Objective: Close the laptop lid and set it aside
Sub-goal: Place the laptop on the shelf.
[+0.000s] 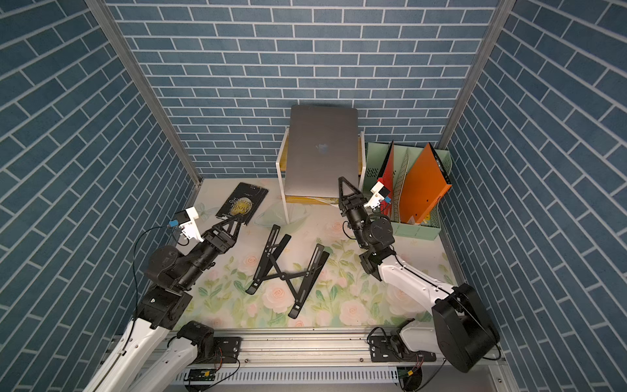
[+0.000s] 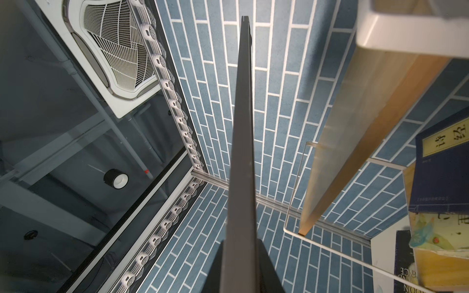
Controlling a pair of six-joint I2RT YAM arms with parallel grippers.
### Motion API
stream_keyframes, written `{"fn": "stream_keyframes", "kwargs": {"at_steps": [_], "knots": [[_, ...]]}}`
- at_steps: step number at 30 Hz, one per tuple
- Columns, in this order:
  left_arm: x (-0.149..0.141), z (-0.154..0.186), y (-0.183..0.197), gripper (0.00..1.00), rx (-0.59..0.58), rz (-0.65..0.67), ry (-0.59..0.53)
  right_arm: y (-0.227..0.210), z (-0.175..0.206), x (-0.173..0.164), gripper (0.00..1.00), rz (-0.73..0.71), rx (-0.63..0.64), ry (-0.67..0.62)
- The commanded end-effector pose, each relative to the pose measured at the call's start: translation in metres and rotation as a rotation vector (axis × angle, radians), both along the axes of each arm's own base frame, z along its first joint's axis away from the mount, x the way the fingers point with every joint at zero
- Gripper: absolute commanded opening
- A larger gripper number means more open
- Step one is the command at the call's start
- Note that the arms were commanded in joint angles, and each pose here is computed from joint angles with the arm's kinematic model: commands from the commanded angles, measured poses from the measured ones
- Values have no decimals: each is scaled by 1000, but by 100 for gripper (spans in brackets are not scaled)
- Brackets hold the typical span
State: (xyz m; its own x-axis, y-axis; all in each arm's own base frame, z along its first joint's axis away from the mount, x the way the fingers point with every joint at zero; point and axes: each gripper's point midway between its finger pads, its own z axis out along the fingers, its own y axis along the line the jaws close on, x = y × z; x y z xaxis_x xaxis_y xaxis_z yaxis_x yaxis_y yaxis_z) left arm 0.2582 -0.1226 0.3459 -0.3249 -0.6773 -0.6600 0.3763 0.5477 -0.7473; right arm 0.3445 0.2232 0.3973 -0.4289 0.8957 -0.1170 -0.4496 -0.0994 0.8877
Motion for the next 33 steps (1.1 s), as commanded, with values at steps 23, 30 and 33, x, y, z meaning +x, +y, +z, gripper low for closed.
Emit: {"fn": "stream_keyframes", "kwargs": {"at_steps": [23,30,33], "knots": [[4,8,-9,100,159,-36,-71,7,56,32,0,-62,24,38],[9,2,-11,100,169,-40,-53,-2,49,45,1,-65,30,110],[10,2,-11,100,169,-39,-51,-3,48,47,9,-69,45,122]]}}
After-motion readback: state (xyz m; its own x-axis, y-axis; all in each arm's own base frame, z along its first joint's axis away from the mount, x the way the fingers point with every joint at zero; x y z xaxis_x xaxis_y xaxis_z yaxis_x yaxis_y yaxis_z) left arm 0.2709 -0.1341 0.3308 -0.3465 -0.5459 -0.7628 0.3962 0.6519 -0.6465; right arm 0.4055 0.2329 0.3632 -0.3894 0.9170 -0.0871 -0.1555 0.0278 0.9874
